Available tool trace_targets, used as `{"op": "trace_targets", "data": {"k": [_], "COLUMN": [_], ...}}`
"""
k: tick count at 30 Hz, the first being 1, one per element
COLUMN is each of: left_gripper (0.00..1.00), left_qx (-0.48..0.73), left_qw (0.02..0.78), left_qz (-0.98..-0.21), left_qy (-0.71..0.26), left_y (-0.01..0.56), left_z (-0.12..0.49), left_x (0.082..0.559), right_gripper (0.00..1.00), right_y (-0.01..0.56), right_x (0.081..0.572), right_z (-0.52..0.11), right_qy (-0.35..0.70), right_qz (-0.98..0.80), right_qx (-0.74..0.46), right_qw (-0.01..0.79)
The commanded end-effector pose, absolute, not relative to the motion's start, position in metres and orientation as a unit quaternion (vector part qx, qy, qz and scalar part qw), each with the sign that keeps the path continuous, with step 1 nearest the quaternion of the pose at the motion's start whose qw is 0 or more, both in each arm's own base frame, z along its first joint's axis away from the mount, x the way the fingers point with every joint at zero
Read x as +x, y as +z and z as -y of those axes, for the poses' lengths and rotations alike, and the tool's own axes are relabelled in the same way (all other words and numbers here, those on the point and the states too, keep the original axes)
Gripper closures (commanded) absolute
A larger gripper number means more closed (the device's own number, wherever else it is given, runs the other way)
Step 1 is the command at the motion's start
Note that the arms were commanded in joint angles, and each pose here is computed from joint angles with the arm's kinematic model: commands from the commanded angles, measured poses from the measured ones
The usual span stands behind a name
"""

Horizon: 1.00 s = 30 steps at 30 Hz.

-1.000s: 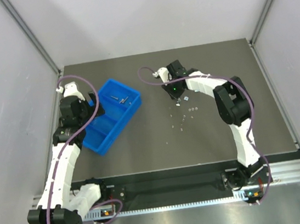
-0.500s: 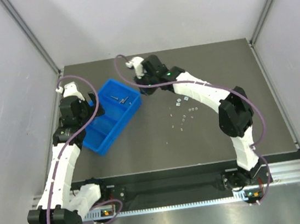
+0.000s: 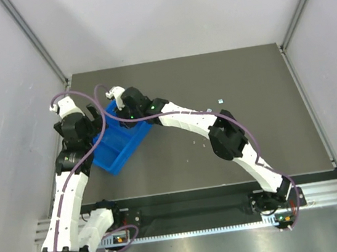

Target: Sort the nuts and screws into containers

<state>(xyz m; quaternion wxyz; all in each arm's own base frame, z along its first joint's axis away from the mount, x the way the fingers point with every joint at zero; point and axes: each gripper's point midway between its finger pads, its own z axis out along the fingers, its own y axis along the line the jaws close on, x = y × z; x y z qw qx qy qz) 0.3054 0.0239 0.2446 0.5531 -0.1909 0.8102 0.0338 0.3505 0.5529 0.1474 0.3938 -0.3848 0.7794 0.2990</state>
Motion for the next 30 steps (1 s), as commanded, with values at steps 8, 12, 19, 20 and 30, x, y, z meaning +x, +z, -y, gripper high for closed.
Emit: {"op": "trace_targets", "data": {"k": [8,12,19,20,30], "left_gripper": [0.01,0.01,0.01,0.01,0.03], "left_qx": [-0.212,-0.214,-0.234,-0.239,-0.276], "left_qw": [0.573,0.572,0.579,0.578,0.520], "left_qz": [-0.790,-0.790,-0.780,-0.780,-0.807], "left_qy": [0.048,0.051,0.033,0.025,-0.052], "left_y": [0.256,0.255,0.260,0.259,0.220], "left_z": [-0.034,-0.035,-0.033,-0.031,-0.003], "left_x": [0.302,0.302,0.300,0.300,0.312], "right_gripper": [0.73,0.56,0.25,0.24,0.26], "right_y": [0.161,0.151,0.210,0.242,0.178], "right_x": [0.374,0.373,0.382,0.382,0.443], "right_z": [-0.560,-0.556,-0.515,-0.501,-0.265], "right_qy": [0.281,0.267,0.289,0.299,0.166], "right_qz": [-0.766,-0.775,-0.785,-0.779,-0.872], "right_qx": [-0.364,-0.371,-0.332,-0.318,-0.145], "right_qw": [0.449,0.436,0.436,0.451,0.438]}}
